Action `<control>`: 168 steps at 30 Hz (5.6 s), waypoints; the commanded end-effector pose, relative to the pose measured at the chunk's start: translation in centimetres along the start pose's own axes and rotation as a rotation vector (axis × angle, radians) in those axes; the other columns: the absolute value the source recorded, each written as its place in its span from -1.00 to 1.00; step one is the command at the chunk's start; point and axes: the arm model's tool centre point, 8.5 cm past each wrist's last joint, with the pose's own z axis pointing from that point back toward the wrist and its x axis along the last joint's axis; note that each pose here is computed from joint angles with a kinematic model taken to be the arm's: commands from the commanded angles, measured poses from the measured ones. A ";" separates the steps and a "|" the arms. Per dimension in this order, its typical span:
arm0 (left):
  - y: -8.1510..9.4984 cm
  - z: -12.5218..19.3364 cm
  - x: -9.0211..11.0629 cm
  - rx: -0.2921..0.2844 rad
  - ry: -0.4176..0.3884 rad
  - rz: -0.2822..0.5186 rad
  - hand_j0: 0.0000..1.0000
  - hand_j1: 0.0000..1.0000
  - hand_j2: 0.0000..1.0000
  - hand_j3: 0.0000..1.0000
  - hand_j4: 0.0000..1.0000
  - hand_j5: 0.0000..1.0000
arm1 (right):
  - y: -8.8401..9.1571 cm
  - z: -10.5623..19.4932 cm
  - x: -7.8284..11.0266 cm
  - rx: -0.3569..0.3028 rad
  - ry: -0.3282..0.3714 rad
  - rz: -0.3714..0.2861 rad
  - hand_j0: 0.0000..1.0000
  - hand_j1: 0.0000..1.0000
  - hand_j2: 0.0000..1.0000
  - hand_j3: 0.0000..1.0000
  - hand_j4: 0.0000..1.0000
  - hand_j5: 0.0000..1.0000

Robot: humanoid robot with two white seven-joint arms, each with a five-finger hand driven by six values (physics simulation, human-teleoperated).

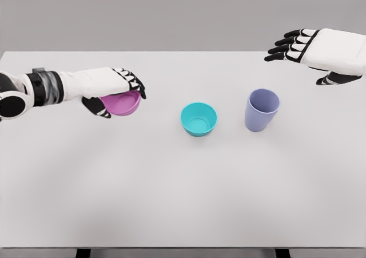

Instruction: Stacking bowl and cup with both arms

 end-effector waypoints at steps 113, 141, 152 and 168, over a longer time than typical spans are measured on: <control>1.9 -12.3 10.1 0.040 -0.218 -0.069 1.00 1.00 1.00 1.00 1.00 1.00 | 0.1 -0.2 0.1 -0.007 -0.005 -0.009 1.00 1.00 1.00 1.00 1.00 1.00; -4.7 12.9 -6.3 0.337 -0.336 0.616 1.00 1.00 1.00 1.00 1.00 1.00 | 1.9 0.5 0.1 0.034 0.009 -0.039 1.00 1.00 1.00 1.00 1.00 1.00; -5.6 13.1 -7.4 0.339 -0.297 0.636 1.00 1.00 1.00 1.00 1.00 1.00 | 3.8 -2.7 0.4 0.126 -0.036 -0.029 1.00 1.00 1.00 1.00 1.00 1.00; -5.6 12.7 -7.3 0.344 -0.308 0.641 1.00 1.00 1.00 1.00 1.00 1.00 | 7.1 -7.4 -0.5 0.235 -0.054 -0.056 1.00 1.00 1.00 1.00 1.00 1.00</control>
